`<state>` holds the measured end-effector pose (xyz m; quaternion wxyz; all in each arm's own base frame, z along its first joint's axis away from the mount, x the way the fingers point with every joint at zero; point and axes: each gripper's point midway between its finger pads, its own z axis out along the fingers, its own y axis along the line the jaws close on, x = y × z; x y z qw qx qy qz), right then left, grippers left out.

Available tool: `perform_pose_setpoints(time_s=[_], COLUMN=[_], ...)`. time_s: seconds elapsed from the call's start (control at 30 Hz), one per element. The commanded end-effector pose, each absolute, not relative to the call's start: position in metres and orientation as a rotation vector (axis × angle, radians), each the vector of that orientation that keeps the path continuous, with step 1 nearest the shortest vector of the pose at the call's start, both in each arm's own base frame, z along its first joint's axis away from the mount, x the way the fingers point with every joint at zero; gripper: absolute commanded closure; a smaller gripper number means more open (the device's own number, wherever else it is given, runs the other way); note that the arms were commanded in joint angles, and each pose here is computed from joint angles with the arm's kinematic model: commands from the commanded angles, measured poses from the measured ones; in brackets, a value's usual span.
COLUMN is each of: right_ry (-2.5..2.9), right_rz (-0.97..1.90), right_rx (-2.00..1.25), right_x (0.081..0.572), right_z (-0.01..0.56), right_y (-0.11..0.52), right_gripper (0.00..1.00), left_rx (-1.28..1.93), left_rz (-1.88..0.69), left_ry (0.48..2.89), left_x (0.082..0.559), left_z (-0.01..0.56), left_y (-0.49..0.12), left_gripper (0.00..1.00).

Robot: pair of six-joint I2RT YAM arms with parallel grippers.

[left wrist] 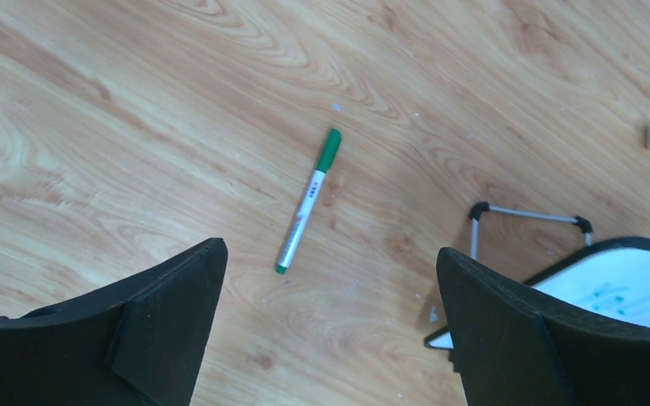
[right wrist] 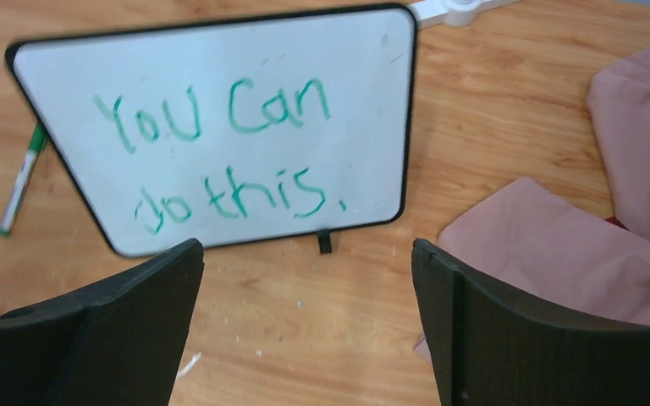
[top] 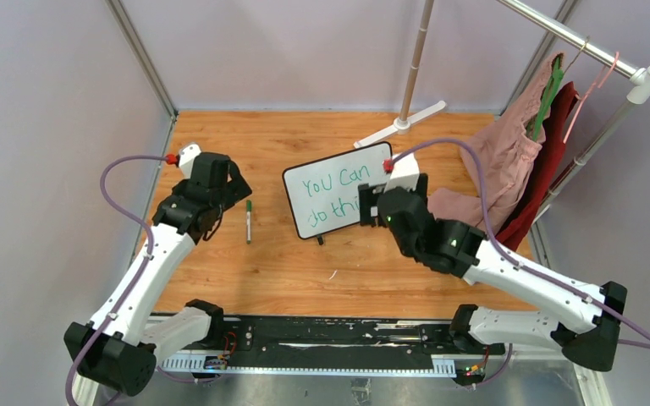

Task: Write a sentence on the whiteboard
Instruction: Reset both arms

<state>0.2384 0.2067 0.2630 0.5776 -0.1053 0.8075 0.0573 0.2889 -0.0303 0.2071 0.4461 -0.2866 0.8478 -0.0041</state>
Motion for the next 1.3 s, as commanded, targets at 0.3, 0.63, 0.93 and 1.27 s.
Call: perform_pose_setpoints(time_s=[0.3, 0.63, 0.93, 1.27], right_ry=[1.657, 1.468, 1.506, 1.442], right_rz=[0.054, -0.115, 0.211, 0.285], right_rx=[-0.068, 0.014, -0.293, -0.253], right_x=[0.296, 0.27, 0.234, 0.22], right_z=[0.41, 0.46, 0.413, 0.404], right_y=[0.147, 0.092, 0.131, 0.122], right_gripper=[0.01, 0.02, 0.03, 0.05], left_rx=[-0.215, 0.063, 0.004, -0.02], left_rz=[-0.29, -0.435, -0.356, -0.344], left_ry=[1.942, 1.637, 1.612, 1.625], left_x=[0.302, 0.264, 0.254, 0.256], left_z=[0.324, 0.436, 0.43, 0.42], left_y=[-0.08, -0.101, -0.084, -0.083], left_gripper=[0.0, 0.0, 0.0, 0.0])
